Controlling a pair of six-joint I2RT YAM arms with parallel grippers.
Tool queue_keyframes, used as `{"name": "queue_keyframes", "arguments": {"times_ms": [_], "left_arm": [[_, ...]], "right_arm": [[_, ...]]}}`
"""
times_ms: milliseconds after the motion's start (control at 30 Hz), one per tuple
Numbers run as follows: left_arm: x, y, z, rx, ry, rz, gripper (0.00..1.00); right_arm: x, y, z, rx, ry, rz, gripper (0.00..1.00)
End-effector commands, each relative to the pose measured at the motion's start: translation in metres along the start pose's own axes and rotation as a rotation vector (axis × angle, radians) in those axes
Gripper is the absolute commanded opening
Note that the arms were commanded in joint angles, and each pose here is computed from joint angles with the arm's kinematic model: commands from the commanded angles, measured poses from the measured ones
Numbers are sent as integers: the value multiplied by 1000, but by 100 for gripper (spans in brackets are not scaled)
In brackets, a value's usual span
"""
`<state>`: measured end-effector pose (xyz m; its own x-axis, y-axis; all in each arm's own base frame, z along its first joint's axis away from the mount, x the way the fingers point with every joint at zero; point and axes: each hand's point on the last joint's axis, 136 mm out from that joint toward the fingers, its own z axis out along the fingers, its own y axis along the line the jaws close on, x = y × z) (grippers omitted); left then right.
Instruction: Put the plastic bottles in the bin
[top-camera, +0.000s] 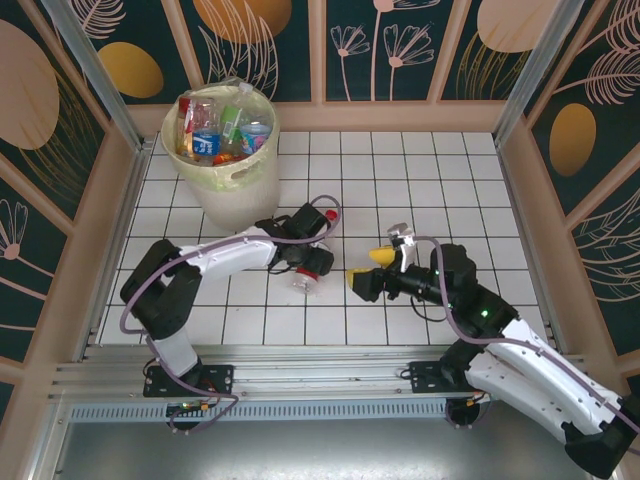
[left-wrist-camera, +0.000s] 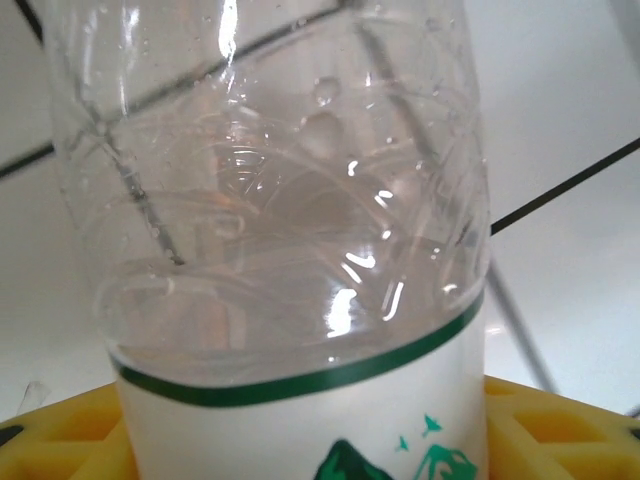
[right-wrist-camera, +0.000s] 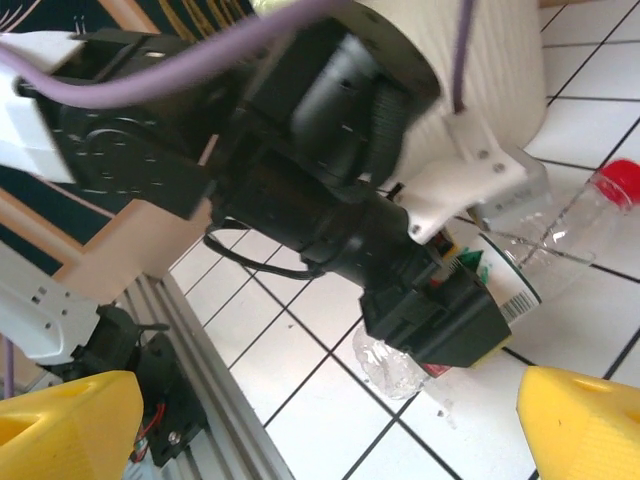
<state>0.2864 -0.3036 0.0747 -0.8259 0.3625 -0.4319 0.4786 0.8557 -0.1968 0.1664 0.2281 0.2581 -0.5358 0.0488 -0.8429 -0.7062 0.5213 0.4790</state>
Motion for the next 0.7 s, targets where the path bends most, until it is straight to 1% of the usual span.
{"name": "queue_keyframes", "arguments": {"times_ms": [0, 167, 367, 467, 667], "left_arm": [[-65, -43, -55, 179, -228, -1, 62], [-111, -59, -107, 213, -365, 24, 62], [-170, -63, -183, 153, -543, 65, 62], [-194, -51, -217, 91, -614, 71, 62], [-225, -7, -265, -41, -712, 47, 62]], "right_arm": [[-12, -12, -10, 87, -78, -4, 97], [-24, -2, -21, 61, -129, -25, 98], [-24, -2, -22, 61, -129, -25, 98], [-23, -3, -21, 64, -126, -21, 98], [-23, -5, -21, 75, -126, -17, 98]]}}
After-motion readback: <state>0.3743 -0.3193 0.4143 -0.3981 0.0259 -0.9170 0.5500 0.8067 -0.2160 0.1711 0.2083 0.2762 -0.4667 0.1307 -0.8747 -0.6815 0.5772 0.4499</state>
